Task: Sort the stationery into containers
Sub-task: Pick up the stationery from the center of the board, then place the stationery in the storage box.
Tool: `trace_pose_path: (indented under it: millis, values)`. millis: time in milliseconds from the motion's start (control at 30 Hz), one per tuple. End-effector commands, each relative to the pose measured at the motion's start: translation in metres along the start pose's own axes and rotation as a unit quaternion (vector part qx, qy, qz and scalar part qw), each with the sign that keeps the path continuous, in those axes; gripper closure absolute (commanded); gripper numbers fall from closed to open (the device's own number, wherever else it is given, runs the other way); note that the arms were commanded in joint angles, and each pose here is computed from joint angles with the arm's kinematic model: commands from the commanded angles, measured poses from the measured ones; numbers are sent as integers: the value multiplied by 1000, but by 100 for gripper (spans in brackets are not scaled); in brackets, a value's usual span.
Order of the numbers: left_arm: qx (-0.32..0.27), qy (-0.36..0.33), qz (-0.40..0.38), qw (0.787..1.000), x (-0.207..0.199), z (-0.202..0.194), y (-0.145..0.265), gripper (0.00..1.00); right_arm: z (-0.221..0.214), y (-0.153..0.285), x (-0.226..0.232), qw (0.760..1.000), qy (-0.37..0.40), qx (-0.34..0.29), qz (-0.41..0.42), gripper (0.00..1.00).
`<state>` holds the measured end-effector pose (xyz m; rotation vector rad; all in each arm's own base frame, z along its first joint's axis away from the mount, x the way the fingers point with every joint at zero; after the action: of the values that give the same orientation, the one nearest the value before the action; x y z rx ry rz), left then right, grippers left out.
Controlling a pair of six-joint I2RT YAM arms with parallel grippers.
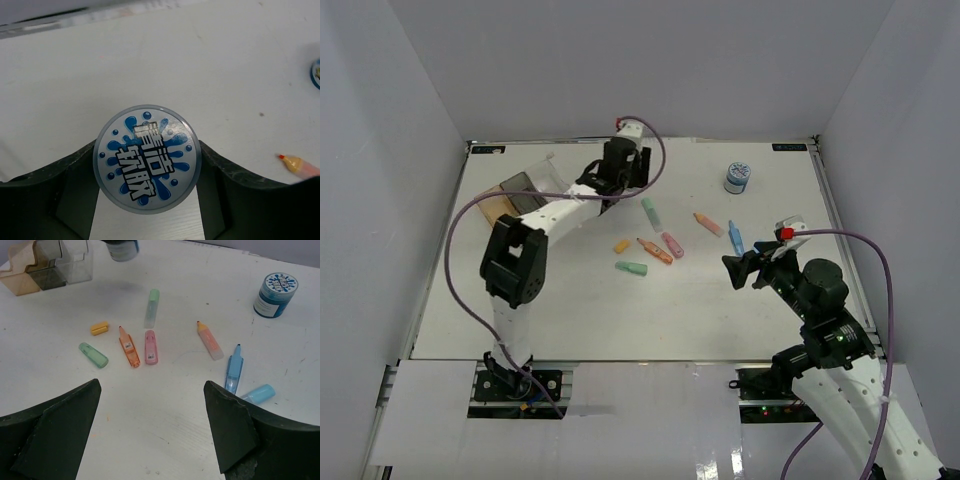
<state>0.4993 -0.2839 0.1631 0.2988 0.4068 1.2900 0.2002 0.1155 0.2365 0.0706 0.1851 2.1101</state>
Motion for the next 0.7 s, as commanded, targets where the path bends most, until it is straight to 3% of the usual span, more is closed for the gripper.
trace_pose_path:
  millis: [0, 200, 300, 433, 667]
  values:
    - [-93, 84, 105, 987, 95, 77, 60, 58, 15, 1, 4, 999, 9, -38, 13, 10]
    - [-114, 155, 245, 950, 217, 71, 120, 57, 18, 3, 8, 999, 9, -48, 24, 10]
    - [-119, 186, 279, 935, 258, 56, 138, 57, 17, 3, 11, 998, 6, -50, 33, 10]
    - [-116, 195, 280, 933, 279, 45, 136, 57, 18, 4, 14, 998, 6, -55, 39, 10]
    - [-104, 186, 238, 948, 275, 51, 98, 57, 17, 2, 15, 998, 6, -51, 40, 10]
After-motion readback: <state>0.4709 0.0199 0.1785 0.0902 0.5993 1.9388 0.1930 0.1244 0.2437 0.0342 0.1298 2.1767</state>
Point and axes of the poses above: each gripper's point midway between its finger pads, its own y axis back along the fingers, its own x axis along the line the jaws close on, z = x × y, the point moved 2 cm from there along y, back along the fingers, and after that the axes turned 8 degrees about y, right-handed, at the moved point
